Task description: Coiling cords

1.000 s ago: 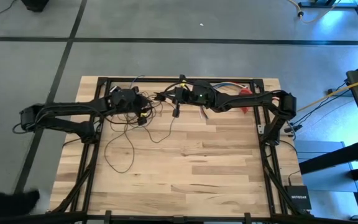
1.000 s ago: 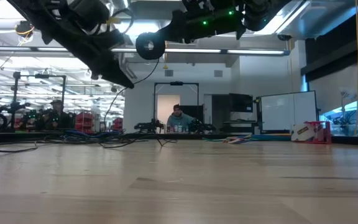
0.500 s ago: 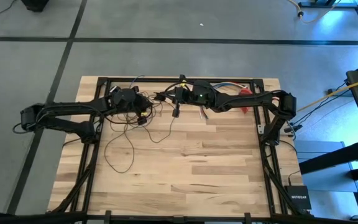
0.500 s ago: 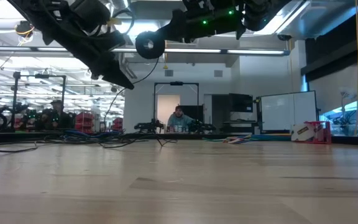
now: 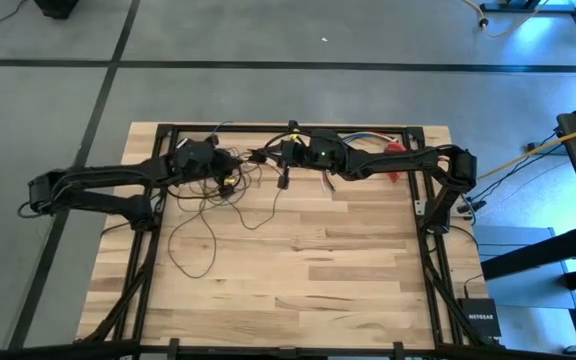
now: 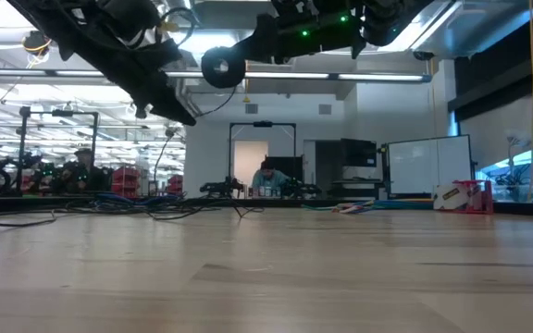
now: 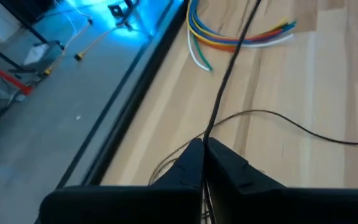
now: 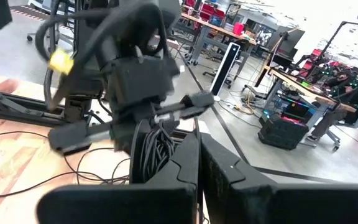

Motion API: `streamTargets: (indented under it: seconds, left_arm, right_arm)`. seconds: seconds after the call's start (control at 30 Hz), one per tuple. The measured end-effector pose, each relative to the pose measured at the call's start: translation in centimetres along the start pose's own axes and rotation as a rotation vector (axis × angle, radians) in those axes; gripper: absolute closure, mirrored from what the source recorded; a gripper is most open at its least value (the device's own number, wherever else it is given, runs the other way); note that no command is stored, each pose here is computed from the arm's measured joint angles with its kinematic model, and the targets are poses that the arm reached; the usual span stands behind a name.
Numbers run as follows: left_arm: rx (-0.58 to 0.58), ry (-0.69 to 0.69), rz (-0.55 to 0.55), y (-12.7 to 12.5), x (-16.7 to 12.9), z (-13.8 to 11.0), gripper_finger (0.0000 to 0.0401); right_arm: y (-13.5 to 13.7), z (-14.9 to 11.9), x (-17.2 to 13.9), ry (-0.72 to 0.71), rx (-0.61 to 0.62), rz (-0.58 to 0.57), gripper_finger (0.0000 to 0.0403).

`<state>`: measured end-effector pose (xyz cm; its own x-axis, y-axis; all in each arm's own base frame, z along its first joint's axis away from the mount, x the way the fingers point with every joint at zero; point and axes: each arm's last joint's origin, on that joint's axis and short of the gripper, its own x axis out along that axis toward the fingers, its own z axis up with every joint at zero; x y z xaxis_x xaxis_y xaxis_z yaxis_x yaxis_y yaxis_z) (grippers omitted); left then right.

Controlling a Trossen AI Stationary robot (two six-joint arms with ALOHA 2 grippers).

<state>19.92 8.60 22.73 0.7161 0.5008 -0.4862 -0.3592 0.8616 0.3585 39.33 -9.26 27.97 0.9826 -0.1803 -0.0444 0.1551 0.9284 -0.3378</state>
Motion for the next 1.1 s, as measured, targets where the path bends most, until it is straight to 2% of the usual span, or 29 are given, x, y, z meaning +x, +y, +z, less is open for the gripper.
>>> streamTargets:
  seconds: [0.43,0.57,0.7,0.87,1.1]
  left_arm:
    - [-0.036,-0.221,0.126,1.8,-5.4,1.6,0.0399]
    - [-0.060,-0.271,0.133,2.1,-6.4,1.8,0.0397]
    - [-0.089,-0.279,0.132,2.1,-6.5,1.8,0.0397]
    - [-0.098,-0.254,0.119,1.9,-5.9,1.8,0.0396]
    - [-0.113,-0.262,0.120,1.8,-5.2,2.0,0.0396]
  right_arm:
    - [0.2,-0.5,0.0,0.045,-0.026,0.028,0.0394]
    - [0.1,-0.5,0.0,0.062,-0.047,-0.010,0.0394]
    - [0.3,-1.3,0.4,0.083,-0.051,-0.022,0.0394]
    - [0.5,-2.7,1.6,0.113,-0.085,-0.107,0.0394]
    - [0.5,-3.2,3.1,0.137,-0.082,-0.114,0.0398]
